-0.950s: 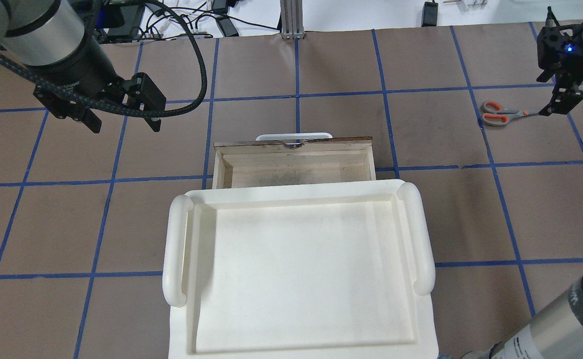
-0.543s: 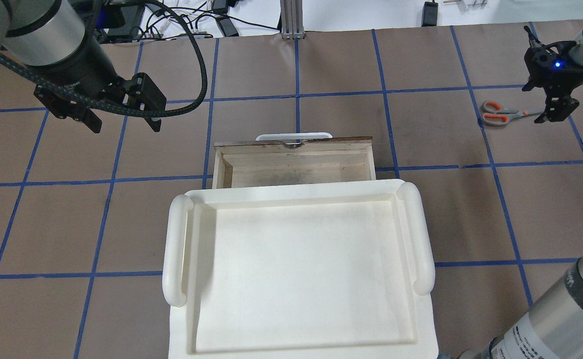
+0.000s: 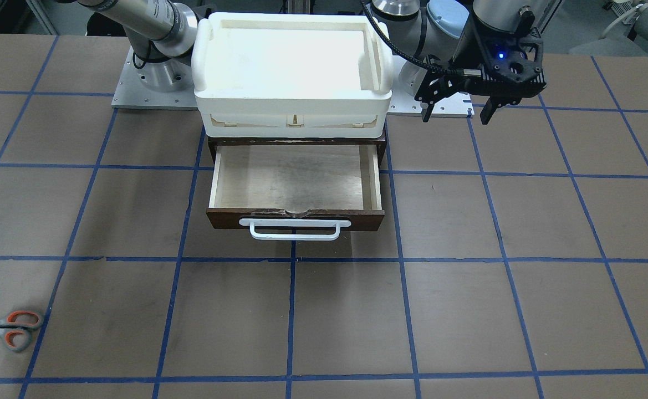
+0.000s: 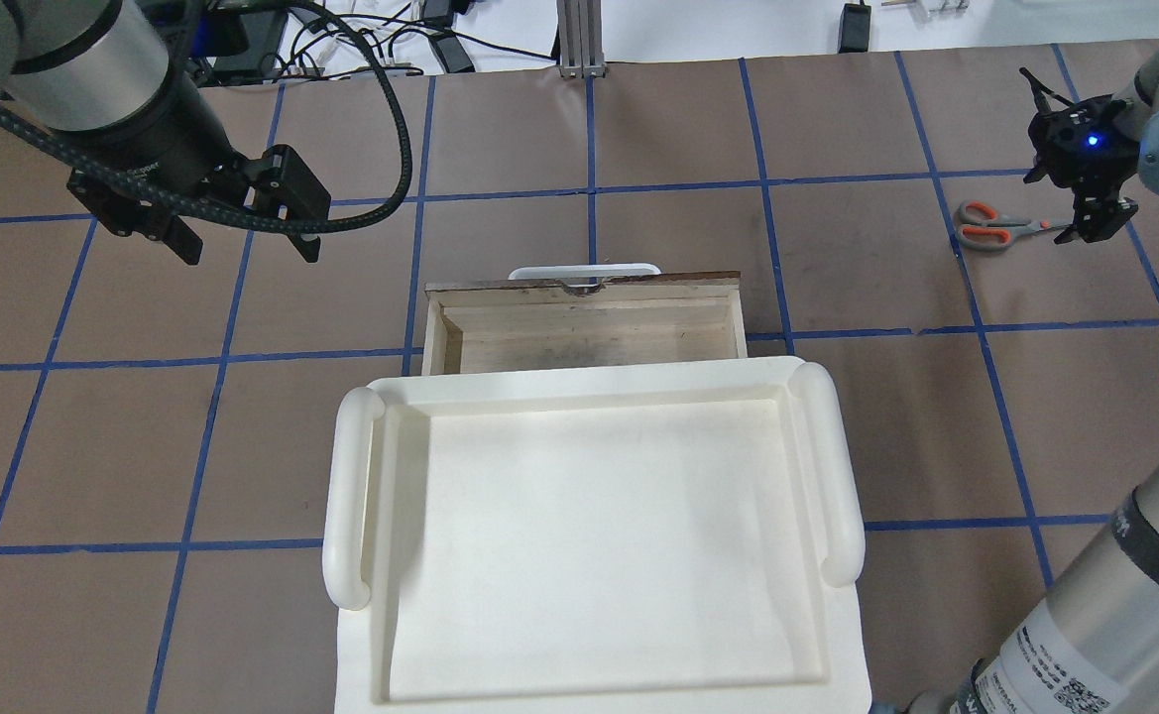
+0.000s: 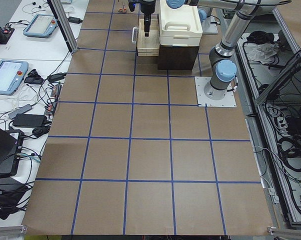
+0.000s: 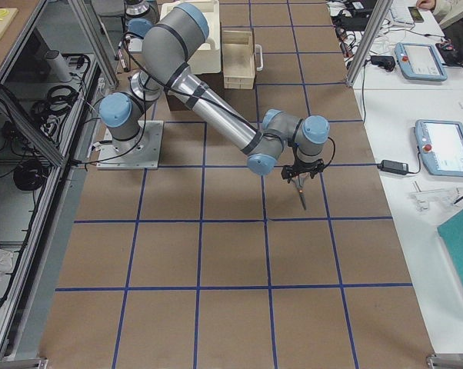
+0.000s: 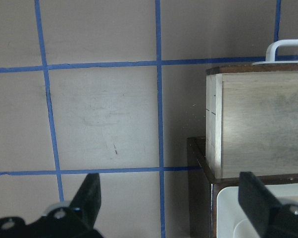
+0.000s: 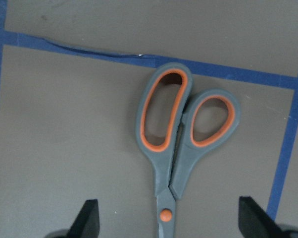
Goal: Put scissors in drawer and close it
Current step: 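Lower the right gripper and close it on the scissors handle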
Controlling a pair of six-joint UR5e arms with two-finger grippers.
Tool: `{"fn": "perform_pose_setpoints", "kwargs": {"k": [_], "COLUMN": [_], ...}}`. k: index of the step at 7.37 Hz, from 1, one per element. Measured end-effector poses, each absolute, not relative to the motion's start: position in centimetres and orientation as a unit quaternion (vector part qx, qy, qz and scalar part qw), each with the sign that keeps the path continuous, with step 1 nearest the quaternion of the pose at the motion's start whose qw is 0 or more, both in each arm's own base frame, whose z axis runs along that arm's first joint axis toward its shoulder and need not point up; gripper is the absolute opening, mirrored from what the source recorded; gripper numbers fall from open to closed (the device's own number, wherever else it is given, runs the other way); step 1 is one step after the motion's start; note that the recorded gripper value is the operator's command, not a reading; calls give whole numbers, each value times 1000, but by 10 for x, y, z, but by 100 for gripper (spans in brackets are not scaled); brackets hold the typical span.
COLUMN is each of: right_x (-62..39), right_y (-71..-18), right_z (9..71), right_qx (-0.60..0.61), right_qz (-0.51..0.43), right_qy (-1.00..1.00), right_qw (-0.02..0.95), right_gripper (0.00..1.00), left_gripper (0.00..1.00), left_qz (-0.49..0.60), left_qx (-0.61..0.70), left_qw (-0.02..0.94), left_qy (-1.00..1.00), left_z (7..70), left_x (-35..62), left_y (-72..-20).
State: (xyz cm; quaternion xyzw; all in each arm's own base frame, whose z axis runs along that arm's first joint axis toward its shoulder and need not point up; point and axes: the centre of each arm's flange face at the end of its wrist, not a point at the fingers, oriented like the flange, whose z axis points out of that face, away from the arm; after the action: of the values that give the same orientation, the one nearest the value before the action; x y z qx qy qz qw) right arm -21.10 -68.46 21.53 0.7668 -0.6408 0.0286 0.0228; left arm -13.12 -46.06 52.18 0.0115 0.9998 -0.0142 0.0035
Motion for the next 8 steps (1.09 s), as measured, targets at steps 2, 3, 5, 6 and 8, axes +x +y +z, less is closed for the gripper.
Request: {"fn": "perform_pose_setpoints", "kwargs": {"k": [2,3,5,6,8], "right_x": [-215,-215,-216,-216,-217], "right_y": [-692,-693,-694,-695,-695], "right_z": [204,199,188,185,182], "right_qx": [778,779,780,780,780], "right_qz": [27,27,26,26,25], "right_qy": [-627,-626,-625,-625,-625], "right_qw": [20,17,12,11,10], "right_gripper": [96,96,82,82,82], "left_gripper": [100,100,100,100,100], "left_qz": [-15,-15,-15,-15,-15], "left_qx": [12,12,11,11,11], "left_qw": [3,3,3,3,3], "left_qy": [1000,1000,1000,1000,1000], "left_z": [522,522,522,522,522], "left_x": [-131,-131,-131,-131,-131], "left_y": [-460,-460,-460,-460,-460]}}
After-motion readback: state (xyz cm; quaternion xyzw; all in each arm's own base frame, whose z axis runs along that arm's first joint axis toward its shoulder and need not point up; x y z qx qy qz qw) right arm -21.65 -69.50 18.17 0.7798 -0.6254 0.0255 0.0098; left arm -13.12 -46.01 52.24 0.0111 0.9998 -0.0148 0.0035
